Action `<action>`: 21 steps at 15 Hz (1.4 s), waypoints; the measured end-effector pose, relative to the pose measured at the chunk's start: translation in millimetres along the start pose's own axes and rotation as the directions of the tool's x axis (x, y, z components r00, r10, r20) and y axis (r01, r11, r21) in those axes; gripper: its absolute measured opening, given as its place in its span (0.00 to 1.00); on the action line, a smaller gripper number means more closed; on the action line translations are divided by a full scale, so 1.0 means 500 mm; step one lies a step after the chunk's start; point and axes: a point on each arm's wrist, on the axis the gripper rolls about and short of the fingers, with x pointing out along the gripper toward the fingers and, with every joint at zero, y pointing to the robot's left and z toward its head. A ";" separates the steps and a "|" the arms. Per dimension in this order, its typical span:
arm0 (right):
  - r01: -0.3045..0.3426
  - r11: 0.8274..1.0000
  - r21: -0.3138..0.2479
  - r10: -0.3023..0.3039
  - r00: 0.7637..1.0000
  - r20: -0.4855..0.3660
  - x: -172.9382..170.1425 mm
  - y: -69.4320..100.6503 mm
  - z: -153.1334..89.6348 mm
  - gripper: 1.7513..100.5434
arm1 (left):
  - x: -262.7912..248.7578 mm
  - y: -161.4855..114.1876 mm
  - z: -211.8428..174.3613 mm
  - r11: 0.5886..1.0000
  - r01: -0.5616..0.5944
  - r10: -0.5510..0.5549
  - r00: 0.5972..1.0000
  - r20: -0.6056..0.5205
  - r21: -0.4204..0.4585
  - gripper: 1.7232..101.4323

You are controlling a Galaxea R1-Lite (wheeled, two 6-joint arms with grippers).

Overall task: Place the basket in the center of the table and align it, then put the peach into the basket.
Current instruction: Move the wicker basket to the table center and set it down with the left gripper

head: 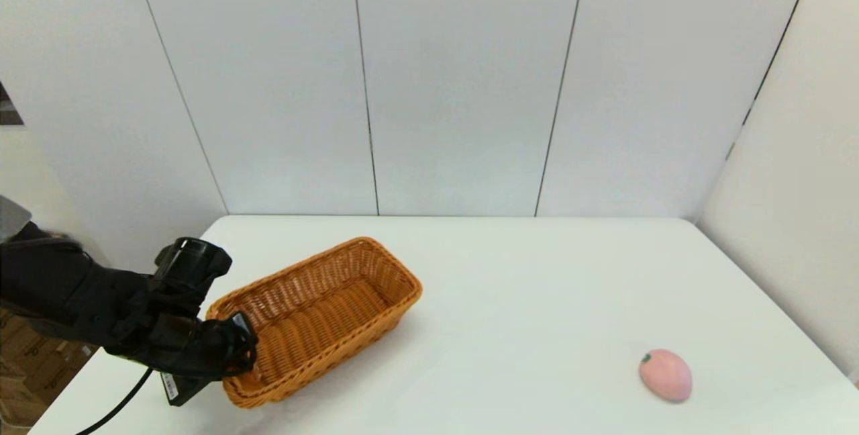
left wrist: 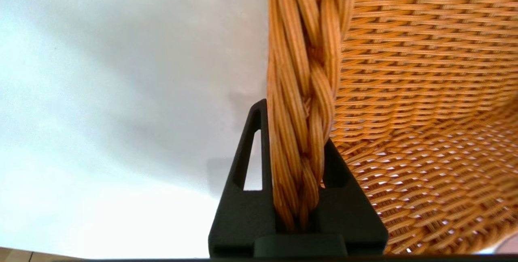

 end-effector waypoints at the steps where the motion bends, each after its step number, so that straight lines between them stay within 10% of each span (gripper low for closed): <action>1: 0.000 1.000 0.000 0.000 1.000 0.000 0.000 0.000 0.000 0.96 | -0.006 -0.001 0.000 1.000 0.008 -0.008 1.000 0.006 0.002 0.12; 11: 0.000 1.000 0.000 0.000 1.000 0.000 0.000 0.000 0.000 0.96 | -0.131 -0.104 -0.068 0.909 0.298 -0.319 0.947 0.027 0.291 0.12; 21: 0.000 1.000 0.000 0.000 1.000 0.000 0.000 0.000 0.000 0.96 | 0.041 -0.229 -0.143 0.827 0.307 -0.282 0.951 -0.126 0.471 0.12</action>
